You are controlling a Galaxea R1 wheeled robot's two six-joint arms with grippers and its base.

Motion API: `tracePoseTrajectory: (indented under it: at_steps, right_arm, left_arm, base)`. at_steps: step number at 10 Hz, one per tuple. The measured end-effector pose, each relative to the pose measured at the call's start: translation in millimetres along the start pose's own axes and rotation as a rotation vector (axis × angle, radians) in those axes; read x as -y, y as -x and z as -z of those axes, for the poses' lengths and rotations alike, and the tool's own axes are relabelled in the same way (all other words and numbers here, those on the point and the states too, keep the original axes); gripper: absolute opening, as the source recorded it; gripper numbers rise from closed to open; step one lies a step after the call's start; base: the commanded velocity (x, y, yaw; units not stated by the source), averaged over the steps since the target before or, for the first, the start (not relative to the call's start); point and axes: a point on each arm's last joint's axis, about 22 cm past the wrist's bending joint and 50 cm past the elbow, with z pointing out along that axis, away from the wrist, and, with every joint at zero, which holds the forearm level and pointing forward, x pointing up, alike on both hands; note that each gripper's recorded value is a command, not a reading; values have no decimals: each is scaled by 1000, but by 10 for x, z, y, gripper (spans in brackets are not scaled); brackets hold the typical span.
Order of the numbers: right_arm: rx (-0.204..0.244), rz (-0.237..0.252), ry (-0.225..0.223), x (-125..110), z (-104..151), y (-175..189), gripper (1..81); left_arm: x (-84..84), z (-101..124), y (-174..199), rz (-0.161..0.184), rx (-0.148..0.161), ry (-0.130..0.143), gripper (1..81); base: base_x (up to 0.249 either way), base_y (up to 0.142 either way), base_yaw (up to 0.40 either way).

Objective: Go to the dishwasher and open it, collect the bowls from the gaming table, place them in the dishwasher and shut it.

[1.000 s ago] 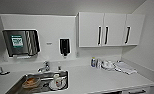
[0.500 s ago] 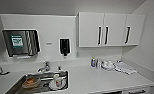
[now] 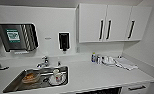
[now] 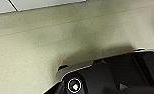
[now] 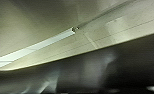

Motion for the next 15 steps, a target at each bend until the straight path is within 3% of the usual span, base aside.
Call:
tracePoseTrajectory:
  at_steps: [2, 6, 10, 11, 12, 15]
  right_arm:
    - [11, -3, 7, -30, -7, -127, 811]
    - [88, 5, -35, 341, 162, -524, 811]
    - [203, 34, -66, 722, 389, -755, 811]
    - [209, 99, -77, 899, 431, -882, 811]
    - [187, 111, -80, 1035, 445, -1030, 811]
    - [208, 98, -72, 1031, 406, -953, 811]
  left_arm:
    - [-42, -45, 81, 7, 26, 9, 811]
    - [-24, -48, 98, 9, 28, 7, 811]
    - [-28, -47, 173, 12, 34, 8, 811]
    - [-3, -39, 206, 20, 37, 5, 811]
    - [67, -22, 256, 29, 44, -6, 811]
    - [130, -10, 272, 36, 44, -18, 811]
  base:
    - [0, 0, 0]
    - [0, 0, 0]
    - [0, 0, 0]
    - [0, 0, 0]
    - [0, 0, 0]
    - [0, 0, 0]
